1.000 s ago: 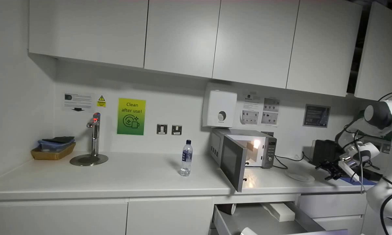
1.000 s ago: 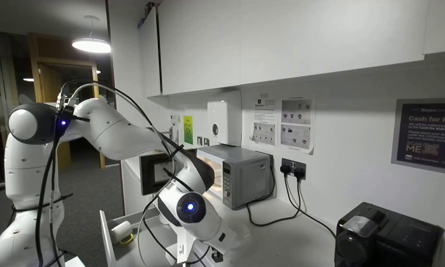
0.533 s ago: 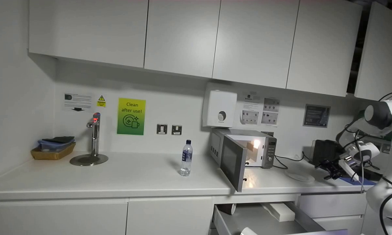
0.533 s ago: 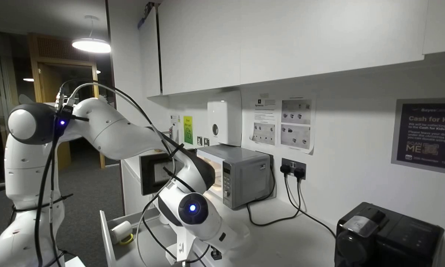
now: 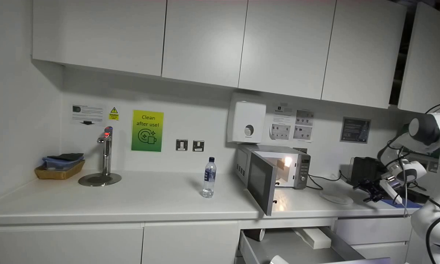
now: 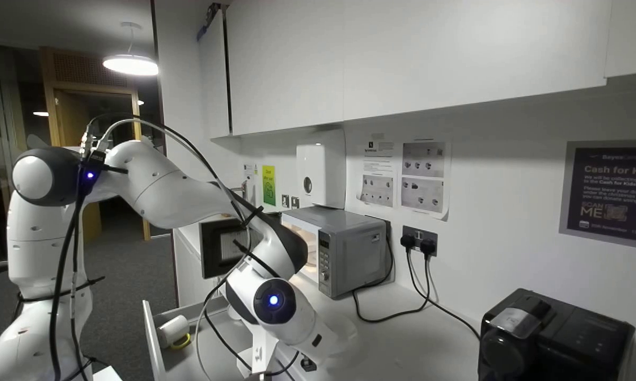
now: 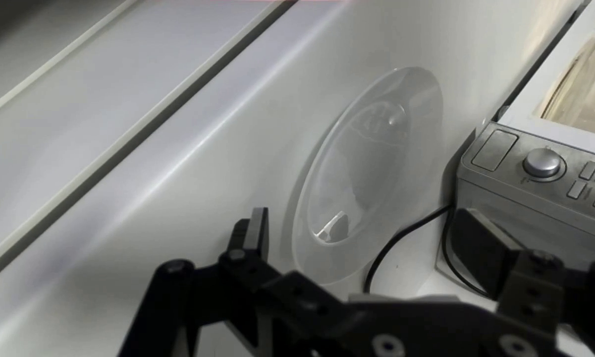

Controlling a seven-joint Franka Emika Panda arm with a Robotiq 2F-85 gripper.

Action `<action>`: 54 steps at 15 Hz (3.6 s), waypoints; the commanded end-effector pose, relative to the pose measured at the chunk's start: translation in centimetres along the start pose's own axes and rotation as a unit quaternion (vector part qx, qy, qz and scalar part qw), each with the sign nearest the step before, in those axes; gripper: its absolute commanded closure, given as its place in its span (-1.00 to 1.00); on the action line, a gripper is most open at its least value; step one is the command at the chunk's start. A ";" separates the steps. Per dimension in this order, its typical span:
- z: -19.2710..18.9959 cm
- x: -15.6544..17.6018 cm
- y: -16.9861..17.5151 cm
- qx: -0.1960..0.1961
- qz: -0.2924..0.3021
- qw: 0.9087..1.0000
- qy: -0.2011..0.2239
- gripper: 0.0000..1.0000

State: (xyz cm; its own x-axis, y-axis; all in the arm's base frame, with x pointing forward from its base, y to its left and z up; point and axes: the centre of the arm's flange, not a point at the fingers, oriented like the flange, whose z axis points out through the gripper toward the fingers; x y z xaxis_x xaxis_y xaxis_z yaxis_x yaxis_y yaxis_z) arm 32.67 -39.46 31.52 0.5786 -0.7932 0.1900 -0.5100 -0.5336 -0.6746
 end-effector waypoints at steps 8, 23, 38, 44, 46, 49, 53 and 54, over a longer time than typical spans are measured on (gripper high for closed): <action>1.7 0.5 1.0 0.037 0.049 0.997 0.035 -1.00; 4.9 0.6 1.3 0.045 0.065 0.997 0.027 -0.87; 7.3 1.7 0.4 0.048 0.052 0.997 0.023 -0.09; 7.4 1.5 0.5 0.047 0.046 0.998 0.020 0.87; 7.3 1.5 0.5 0.048 0.044 0.998 0.019 1.00; 7.1 1.6 0.2 0.052 0.042 0.998 0.021 0.98; 6.7 1.4 0.0 0.054 0.040 0.997 0.021 0.98; 6.5 1.3 -0.1 0.056 0.040 0.997 0.022 0.98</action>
State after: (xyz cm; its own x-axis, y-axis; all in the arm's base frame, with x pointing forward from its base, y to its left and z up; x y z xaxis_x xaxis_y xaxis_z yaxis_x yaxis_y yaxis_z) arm 37.82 -38.60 26.48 0.5063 -0.8517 0.1350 -0.5108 -0.4223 -0.7488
